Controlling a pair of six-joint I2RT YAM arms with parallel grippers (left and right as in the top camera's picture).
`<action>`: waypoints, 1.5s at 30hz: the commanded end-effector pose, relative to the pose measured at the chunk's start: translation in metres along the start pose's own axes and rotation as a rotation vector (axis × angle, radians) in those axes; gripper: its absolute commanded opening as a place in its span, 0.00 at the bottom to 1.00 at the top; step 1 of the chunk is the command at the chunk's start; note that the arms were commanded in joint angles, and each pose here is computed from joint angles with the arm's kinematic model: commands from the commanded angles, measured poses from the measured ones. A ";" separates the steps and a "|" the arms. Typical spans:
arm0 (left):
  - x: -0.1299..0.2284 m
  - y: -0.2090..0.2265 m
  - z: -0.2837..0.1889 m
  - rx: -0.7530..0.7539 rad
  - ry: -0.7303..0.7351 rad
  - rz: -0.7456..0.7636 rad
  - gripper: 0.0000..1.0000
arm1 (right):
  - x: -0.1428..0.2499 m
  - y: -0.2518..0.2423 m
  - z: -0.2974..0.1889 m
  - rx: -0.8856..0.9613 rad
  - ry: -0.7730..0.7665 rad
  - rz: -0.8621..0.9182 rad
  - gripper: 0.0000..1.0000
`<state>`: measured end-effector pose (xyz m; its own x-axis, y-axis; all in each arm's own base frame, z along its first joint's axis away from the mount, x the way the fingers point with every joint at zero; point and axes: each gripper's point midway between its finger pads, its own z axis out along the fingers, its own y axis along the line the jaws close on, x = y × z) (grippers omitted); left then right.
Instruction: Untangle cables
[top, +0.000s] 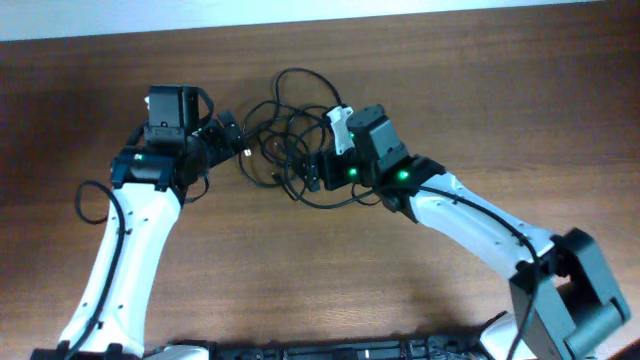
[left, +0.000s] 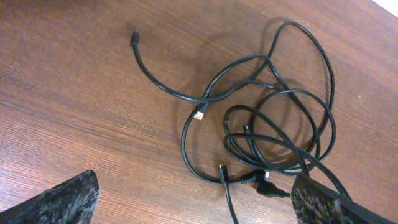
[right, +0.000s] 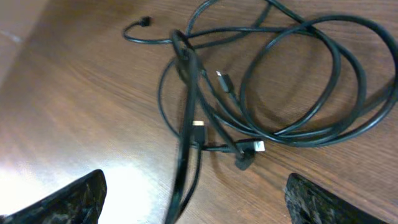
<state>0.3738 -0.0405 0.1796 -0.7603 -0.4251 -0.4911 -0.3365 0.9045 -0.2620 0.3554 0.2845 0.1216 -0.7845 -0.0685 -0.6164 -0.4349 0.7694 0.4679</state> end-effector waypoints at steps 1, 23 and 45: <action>-0.001 0.003 0.013 -0.023 0.008 -0.043 0.99 | 0.006 0.015 0.022 -0.004 -0.004 0.049 0.81; 0.054 -0.061 0.063 0.153 0.235 -0.025 0.89 | -0.035 0.037 -0.123 0.014 -0.157 -0.147 0.04; 0.153 -0.047 0.178 -0.013 0.493 0.007 0.66 | -0.019 -0.071 -0.413 1.046 -0.772 0.041 0.04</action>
<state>0.4002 -0.1636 0.0085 -0.9231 -0.3557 -0.1462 -0.2917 0.8953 -0.3366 0.2281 0.0012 0.3493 -0.2383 0.0918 -0.9668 0.2392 0.9704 0.0332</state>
